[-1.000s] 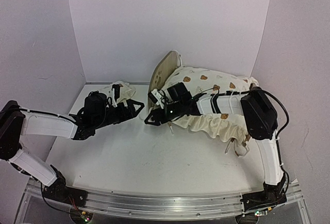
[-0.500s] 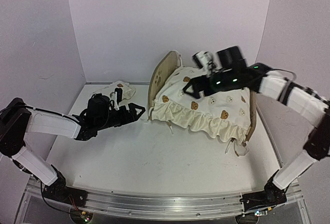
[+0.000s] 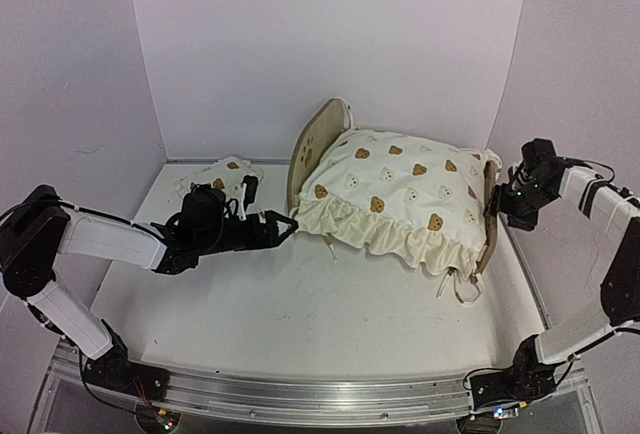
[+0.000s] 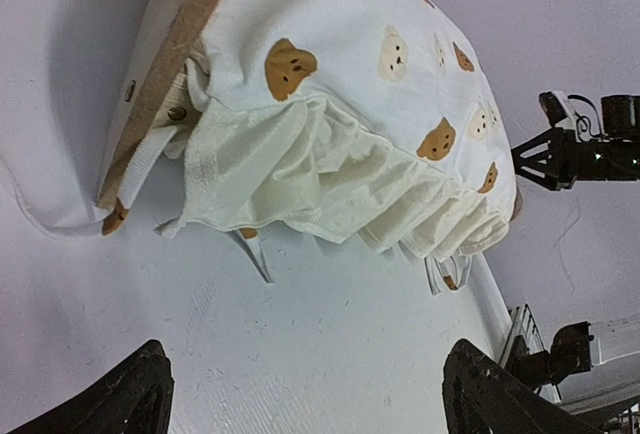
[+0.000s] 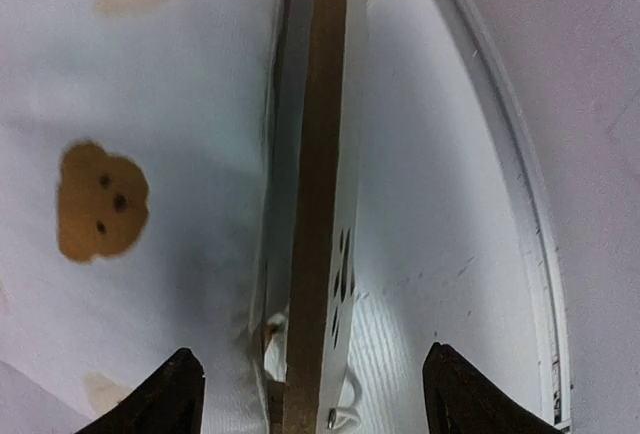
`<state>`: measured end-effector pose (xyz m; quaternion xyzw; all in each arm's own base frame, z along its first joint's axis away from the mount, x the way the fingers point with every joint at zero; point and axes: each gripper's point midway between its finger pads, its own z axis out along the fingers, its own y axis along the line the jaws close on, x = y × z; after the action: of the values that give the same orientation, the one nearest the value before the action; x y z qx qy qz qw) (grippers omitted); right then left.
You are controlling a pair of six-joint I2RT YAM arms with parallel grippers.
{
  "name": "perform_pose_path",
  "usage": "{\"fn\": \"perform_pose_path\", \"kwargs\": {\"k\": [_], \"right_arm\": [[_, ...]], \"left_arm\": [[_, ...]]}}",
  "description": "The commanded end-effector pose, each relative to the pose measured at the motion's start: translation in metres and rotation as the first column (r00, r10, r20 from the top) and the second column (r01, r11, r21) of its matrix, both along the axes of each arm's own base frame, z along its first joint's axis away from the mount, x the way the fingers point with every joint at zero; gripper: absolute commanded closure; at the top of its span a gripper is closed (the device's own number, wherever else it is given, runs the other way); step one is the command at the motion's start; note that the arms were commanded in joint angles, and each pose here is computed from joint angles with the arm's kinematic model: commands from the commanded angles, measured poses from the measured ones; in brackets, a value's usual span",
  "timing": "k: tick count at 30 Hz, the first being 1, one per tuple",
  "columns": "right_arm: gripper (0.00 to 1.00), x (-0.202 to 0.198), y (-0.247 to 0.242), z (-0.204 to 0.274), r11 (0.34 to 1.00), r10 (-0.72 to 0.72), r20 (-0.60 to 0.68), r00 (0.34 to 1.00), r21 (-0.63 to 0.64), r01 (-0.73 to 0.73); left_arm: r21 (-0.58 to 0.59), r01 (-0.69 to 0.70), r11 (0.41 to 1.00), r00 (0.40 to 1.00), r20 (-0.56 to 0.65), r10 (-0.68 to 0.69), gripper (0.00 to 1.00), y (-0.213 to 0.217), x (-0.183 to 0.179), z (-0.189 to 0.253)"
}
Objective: Set up the pet bed
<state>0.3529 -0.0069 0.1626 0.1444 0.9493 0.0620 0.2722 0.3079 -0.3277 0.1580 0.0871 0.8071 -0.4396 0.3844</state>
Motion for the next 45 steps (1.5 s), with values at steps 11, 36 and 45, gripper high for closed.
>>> {"fn": "perform_pose_path", "kwargs": {"k": [11, 36, 45], "right_arm": [[0.44, -0.039, 0.200, 0.015, 0.827, 0.399, 0.188, 0.897, 0.350, -0.441], [0.32, -0.175, 0.309, -0.091, 0.767, 0.641, 0.237, 0.730, -0.146, -0.626], [0.64, -0.161, 0.316, -0.128, 0.831, 0.556, 0.336, 0.760, -0.207, -0.516]], "left_arm": [[-0.019, 0.112, 0.994, 0.981, 0.164, -0.107, 0.04, -0.022, -0.014, 0.040], [-0.013, 0.271, 0.963, 0.934, 0.246, -0.259, 0.08, -0.048, -0.093, 0.028], [-0.036, 0.303, 0.952, 0.919, 0.277, -0.282, 0.15, -0.054, -0.114, 0.040]]}}
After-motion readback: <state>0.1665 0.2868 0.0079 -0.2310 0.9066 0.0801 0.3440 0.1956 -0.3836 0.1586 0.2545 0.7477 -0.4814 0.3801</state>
